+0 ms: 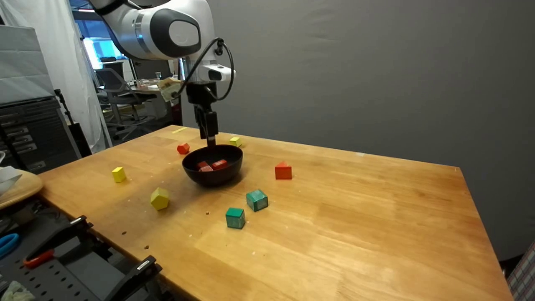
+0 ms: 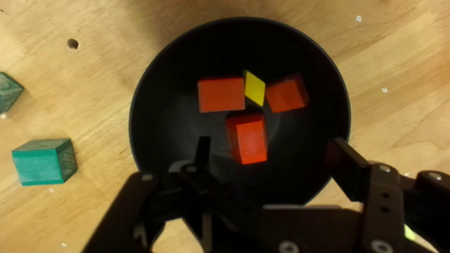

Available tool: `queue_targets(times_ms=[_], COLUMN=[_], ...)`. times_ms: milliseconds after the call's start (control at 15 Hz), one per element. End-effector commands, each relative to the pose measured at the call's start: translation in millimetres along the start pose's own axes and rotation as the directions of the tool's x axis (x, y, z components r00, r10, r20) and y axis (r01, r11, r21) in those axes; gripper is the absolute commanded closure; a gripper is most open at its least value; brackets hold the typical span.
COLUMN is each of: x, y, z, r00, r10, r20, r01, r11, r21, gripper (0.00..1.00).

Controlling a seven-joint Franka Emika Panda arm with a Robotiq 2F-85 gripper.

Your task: Put all the blocks in the bowl

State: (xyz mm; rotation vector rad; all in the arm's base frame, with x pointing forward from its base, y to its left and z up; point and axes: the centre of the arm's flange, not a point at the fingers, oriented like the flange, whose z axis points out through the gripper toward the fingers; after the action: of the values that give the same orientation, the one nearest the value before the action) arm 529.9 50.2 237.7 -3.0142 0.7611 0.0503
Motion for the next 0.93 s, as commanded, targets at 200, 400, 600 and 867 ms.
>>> queue_targets(times_ms=[200, 400, 600, 867], x=[-24, -20, -26, -35], y=[-49, -70, -79, -79], z=[-77, -83, -74, -67], r00=[0.948, 0.884, 0.795, 0.810], r10=[-0.289, -0.440, -0.589, -0.568], r20=[-0.132, -0.156, -0.146, -0.145], r01=[0.298, 0.454, 0.600, 0.578], r11=[0.954, 0.889, 0.799, 0.816], r21=[0.047, 0.065, 0.043, 0.031], gripper=[0.00, 0.00, 0.00, 0.00])
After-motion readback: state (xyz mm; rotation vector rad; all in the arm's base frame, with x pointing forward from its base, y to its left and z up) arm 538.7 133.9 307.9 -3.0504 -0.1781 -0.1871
